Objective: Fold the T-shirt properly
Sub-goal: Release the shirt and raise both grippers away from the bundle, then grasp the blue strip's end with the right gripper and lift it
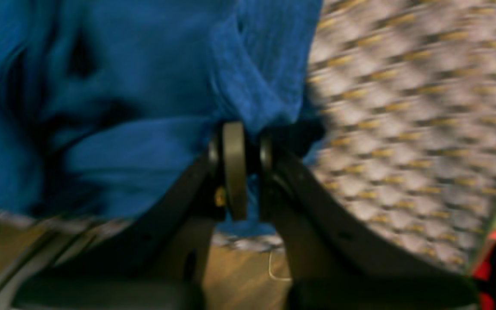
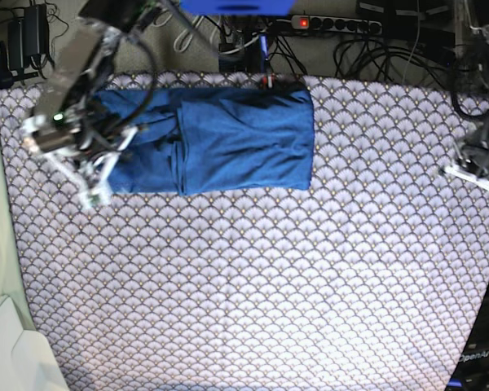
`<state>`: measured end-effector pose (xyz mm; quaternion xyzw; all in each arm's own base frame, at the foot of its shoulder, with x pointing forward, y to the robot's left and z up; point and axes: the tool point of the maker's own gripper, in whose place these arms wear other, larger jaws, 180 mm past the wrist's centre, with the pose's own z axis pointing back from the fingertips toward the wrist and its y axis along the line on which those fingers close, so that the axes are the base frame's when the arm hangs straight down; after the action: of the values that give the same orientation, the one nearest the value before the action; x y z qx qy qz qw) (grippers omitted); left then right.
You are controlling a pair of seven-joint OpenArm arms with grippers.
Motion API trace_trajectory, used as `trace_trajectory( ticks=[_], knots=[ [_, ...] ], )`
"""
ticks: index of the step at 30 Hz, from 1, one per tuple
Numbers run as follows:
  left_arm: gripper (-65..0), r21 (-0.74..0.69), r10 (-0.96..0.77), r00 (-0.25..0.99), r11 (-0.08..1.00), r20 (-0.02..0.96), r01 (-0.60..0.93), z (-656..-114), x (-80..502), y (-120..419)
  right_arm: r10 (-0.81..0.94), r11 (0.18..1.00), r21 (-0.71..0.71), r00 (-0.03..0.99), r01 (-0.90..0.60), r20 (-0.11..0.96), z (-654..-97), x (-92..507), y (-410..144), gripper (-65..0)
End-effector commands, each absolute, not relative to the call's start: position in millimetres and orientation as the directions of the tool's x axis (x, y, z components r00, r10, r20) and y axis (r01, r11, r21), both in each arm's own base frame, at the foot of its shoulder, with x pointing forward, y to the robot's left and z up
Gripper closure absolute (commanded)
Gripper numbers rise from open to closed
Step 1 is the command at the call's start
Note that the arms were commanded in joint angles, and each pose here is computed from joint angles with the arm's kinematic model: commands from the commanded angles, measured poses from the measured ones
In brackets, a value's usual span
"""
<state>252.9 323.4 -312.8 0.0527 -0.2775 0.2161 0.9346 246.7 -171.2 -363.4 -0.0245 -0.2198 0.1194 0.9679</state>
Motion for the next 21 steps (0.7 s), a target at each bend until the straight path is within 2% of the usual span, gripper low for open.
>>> trace_trajectory(
  ticks=[1, 7, 11, 15, 21],
  knots=[
    [0.0, -0.001, 0.361, 0.724, 0.895, 0.588, -0.446, -294.9, 258.8, 337.4, 0.263, 0.965, -0.120, 0.856, -0.234, 0.446, -355.5, 252.8, -170.6, 0.0],
    [0.0, 0.040, 0.349, 0.686, 0.875, 0.638, -0.483, -268.7, 262.2, 368.4, 0.363, 0.929, -0.107, 0.813, -0.355, 0.456, -354.6, 258.2, -134.3, 0.0],
    [0.0, 0.058, 0.344, 0.662, 0.860, 0.666, -0.506, -255.0, 262.0, 383.2, 0.360, 0.908, -0.016, 0.762, -0.418, 0.539, -345.3, 266.4, -104.3, 0.0],
    [0.0, 0.050, 0.357, 0.633, 0.846, 0.686, -0.531, -246.0, 261.1, 392.1, 0.393, 0.826, 0.070, 0.661, -0.559, 0.639, -331.5, 269.8, -42.3, 0.0],
    [0.0, 0.047, 0.358, 0.632, 0.846, 0.688, -0.531, -245.9, 260.6, 390.8, 0.322, 0.765, 0.177, 0.606, -0.619, 0.727, -312.3, 265.0, 34.7, 0.0]
  ],
)
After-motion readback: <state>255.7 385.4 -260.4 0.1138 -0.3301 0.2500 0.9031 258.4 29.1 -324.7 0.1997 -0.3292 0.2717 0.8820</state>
